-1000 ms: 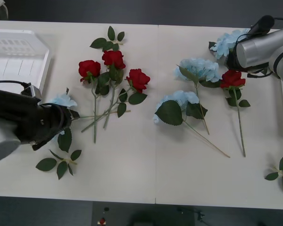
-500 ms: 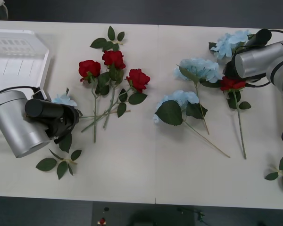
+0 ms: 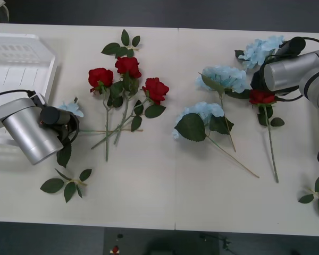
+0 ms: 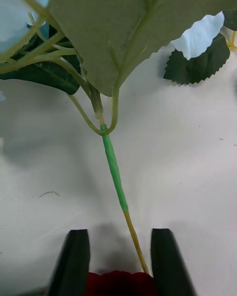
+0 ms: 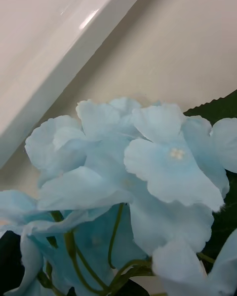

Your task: Put the red flowers into the right box and the blue flowers into the left box

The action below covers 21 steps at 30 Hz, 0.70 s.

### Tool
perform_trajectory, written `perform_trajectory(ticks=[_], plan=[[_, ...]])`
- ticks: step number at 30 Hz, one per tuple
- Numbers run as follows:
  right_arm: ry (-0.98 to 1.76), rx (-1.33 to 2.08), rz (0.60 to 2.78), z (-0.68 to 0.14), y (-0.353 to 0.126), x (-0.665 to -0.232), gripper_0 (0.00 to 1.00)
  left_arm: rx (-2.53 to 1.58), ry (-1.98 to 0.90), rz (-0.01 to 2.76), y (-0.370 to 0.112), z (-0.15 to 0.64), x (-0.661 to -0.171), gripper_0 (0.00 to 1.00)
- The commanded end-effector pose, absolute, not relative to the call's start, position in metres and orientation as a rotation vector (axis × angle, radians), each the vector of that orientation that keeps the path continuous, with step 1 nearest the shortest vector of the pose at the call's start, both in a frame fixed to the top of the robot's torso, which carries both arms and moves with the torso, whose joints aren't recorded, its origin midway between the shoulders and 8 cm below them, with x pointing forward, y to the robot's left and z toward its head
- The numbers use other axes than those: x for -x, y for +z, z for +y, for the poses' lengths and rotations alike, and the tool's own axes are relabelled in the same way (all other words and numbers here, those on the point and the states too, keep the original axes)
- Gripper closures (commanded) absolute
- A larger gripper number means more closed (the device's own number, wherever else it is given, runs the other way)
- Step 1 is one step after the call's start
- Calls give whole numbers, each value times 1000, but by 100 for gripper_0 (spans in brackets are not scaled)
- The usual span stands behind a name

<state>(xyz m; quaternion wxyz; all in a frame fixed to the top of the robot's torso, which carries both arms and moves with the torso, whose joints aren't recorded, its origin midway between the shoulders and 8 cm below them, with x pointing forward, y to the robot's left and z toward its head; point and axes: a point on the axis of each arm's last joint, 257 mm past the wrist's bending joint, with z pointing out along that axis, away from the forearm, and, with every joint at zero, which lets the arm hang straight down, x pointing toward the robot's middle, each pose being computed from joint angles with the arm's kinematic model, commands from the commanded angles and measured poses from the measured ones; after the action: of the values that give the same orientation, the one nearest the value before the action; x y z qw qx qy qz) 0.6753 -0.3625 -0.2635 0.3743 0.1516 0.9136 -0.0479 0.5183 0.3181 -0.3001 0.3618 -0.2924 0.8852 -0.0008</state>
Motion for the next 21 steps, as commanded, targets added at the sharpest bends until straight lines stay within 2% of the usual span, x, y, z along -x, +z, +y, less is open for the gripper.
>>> perform_trajectory(ticks=[1,4,5,6,8,9,12,17,21], plan=[[-62,-474,2299,-360,-253,-682,100,689,20,2262,-289,319,-532,0],[-55,-475,2300,-358,-254,-682,100,647,62,2266,-295,322,-535,0],[-55,-478,2300,-358,-253,-682,100,633,78,2269,-297,323,-536,17],[-55,-480,2299,-359,-253,-682,100,618,93,2268,-299,323,-537,38],[-56,-476,2300,-359,-253,-682,100,602,107,2263,-301,323,-539,59],[-54,-478,2302,-359,-254,-682,100,593,107,2262,-301,322,-540,80],[-53,-478,2306,-361,-255,-680,100,571,105,2262,-298,318,-541,100],[-58,-483,2323,-364,-261,-676,100,490,116,2277,-293,311,-541,100],[-80,-485,2386,-368,-272,-663,100,427,117,2264,-272,305,-537,100]])
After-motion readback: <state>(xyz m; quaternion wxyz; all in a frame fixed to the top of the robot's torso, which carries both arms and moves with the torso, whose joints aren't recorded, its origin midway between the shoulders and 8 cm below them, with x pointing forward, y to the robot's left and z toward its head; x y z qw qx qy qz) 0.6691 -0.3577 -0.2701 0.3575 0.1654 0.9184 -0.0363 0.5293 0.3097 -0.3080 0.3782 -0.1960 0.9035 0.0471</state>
